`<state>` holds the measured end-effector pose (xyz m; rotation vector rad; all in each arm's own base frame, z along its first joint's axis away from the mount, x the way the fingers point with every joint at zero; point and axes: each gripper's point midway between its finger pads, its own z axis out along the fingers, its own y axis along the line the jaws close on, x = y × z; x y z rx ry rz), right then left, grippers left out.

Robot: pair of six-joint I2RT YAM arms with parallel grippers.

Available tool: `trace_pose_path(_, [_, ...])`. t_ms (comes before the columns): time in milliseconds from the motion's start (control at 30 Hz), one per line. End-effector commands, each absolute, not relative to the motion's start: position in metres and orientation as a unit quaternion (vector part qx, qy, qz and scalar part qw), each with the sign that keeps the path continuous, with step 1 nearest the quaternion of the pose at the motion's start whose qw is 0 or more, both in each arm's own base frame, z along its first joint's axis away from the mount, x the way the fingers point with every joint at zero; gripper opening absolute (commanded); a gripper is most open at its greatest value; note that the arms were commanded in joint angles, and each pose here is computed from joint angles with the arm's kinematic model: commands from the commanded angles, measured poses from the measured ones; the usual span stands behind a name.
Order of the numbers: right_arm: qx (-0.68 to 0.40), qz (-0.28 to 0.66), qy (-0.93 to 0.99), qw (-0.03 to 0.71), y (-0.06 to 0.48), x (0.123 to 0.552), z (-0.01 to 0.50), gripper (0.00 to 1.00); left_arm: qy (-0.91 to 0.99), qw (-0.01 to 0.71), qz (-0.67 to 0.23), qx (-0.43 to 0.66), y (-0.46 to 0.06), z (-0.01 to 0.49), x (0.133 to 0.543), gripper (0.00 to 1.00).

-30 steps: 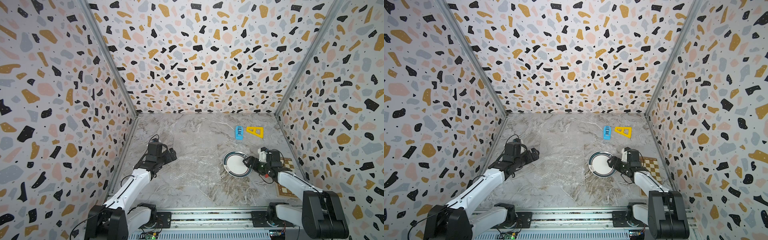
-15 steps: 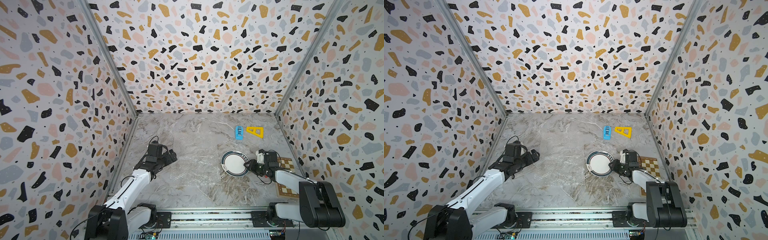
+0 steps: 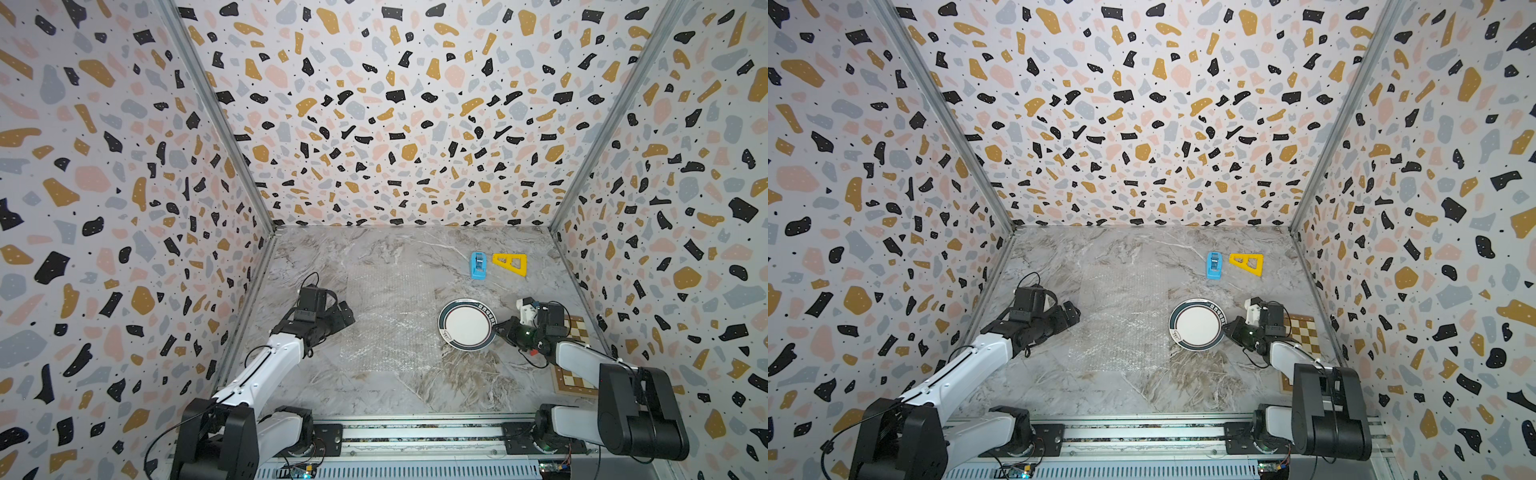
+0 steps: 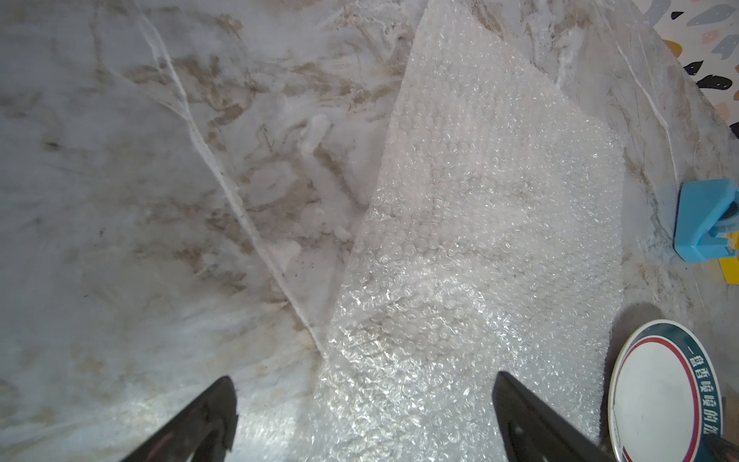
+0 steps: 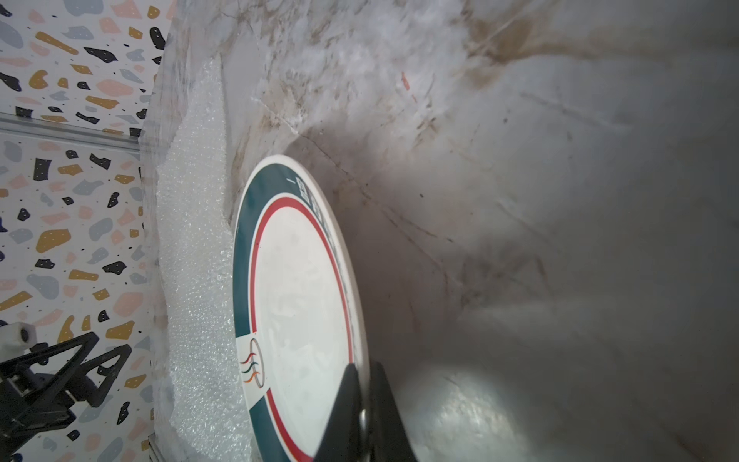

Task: Wrap dinner plates in bubble wrap
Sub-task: Pick up the plate at the center of the board.

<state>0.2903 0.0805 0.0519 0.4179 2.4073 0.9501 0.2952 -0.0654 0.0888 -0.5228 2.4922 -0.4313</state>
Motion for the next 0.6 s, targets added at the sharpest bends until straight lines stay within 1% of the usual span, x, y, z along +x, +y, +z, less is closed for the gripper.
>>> trace_pose_path(0, [0.126,0.381,0.873,0.277,0.088,0.300,0.083,0.00,0.931,0.269,-0.161,-0.189,-0.068,0.097,0.294,0.99])
trace_pose_path(167, [0.087,0.427,0.851,0.291,0.115,0.314,0.120,0.00,0.940,0.245,-0.145,-0.187,-0.062,0.093,0.283,0.99])
trace_pose_path(333, [0.026,0.452,0.844,0.286,0.169,0.333,0.147,0.00,0.940,0.207,-0.155,-0.222,-0.055,0.081,0.272,0.99])
trace_pose_path(467, [-0.009,0.479,0.839,0.258,0.218,0.340,0.148,0.00,0.938,0.192,-0.166,-0.236,-0.055,0.076,0.265,0.99])
trace_pose_path(567, [-0.036,0.496,0.832,0.244,0.256,0.348,0.149,0.00,0.945,0.164,-0.151,-0.241,-0.052,0.065,0.257,1.00])
